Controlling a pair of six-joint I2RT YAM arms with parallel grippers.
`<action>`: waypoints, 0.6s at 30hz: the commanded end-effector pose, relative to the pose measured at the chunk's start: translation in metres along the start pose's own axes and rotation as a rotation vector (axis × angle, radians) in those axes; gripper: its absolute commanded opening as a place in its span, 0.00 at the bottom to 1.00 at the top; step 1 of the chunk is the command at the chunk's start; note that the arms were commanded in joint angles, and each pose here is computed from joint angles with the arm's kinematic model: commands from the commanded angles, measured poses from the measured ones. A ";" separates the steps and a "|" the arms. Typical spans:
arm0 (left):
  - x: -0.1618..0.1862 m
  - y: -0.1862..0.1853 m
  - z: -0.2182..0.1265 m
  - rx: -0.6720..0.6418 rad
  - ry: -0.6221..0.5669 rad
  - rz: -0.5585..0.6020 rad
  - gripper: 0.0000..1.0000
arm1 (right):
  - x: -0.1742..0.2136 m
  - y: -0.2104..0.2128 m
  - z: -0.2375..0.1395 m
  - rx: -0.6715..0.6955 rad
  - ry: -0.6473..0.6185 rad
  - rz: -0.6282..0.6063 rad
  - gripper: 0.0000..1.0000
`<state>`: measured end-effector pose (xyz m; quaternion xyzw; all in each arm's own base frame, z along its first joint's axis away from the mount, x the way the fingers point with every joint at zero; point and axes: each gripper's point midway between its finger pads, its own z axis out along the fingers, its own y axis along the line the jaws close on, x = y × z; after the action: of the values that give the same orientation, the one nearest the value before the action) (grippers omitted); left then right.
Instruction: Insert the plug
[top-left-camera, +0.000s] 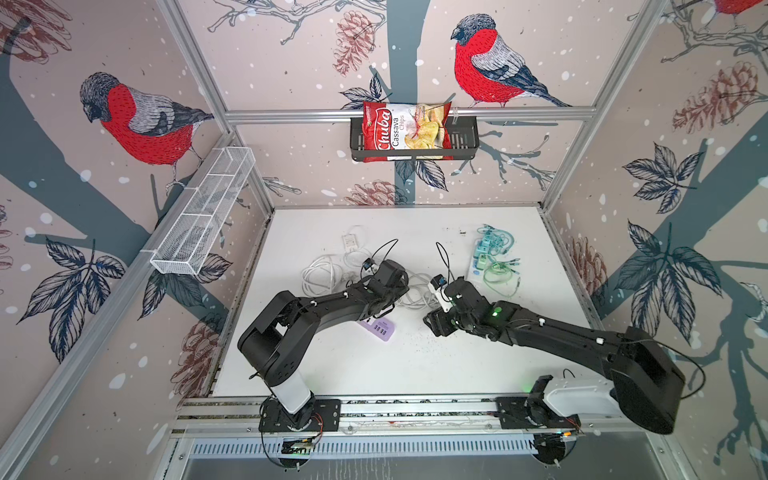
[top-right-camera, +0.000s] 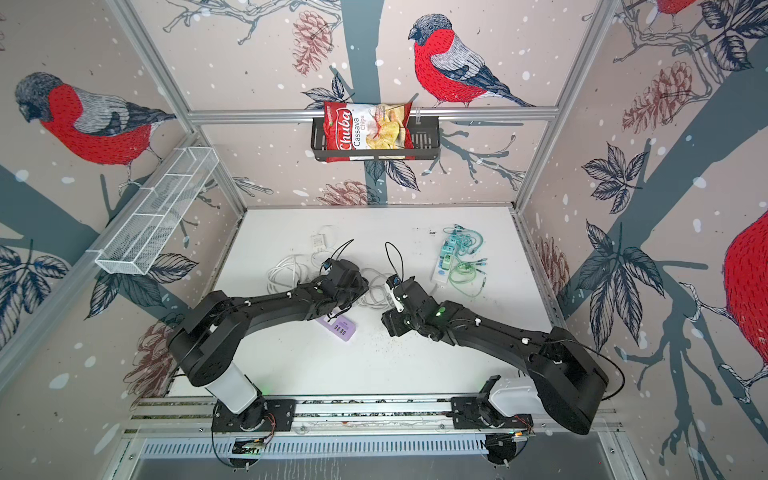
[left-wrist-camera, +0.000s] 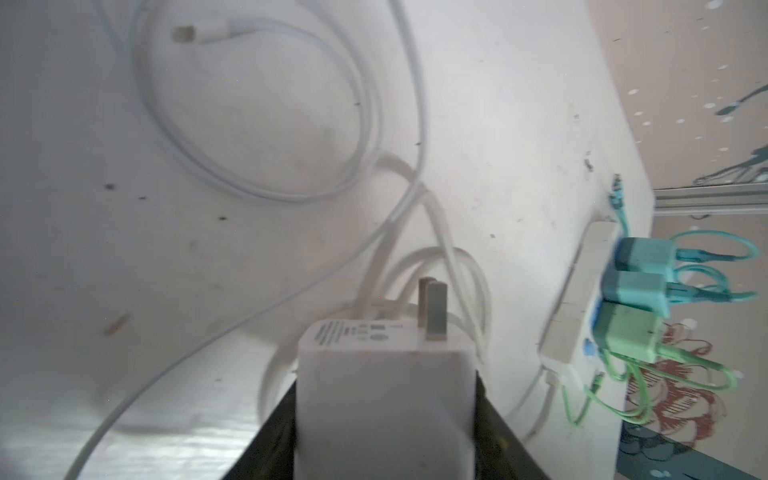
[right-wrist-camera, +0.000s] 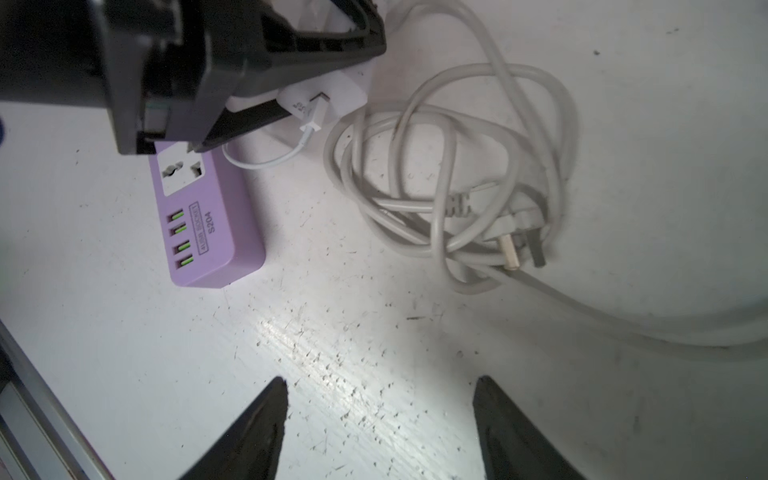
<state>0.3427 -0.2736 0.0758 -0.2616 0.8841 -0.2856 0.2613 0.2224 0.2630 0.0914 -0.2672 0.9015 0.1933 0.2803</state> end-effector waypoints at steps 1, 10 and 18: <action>0.001 -0.028 -0.003 0.092 -0.012 -0.042 0.13 | -0.005 -0.017 -0.007 0.045 -0.017 0.073 0.72; -0.044 -0.062 0.014 0.239 -0.129 -0.177 0.14 | -0.016 -0.046 -0.027 0.078 -0.069 0.190 0.72; -0.076 -0.078 0.082 0.207 -0.130 -0.221 0.10 | -0.022 -0.038 -0.030 0.042 -0.080 0.217 0.72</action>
<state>0.4613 -0.3100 0.0968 -0.3321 0.8069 -0.3729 0.3156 0.2490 0.2235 0.1151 -0.1640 0.9177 0.2010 0.3008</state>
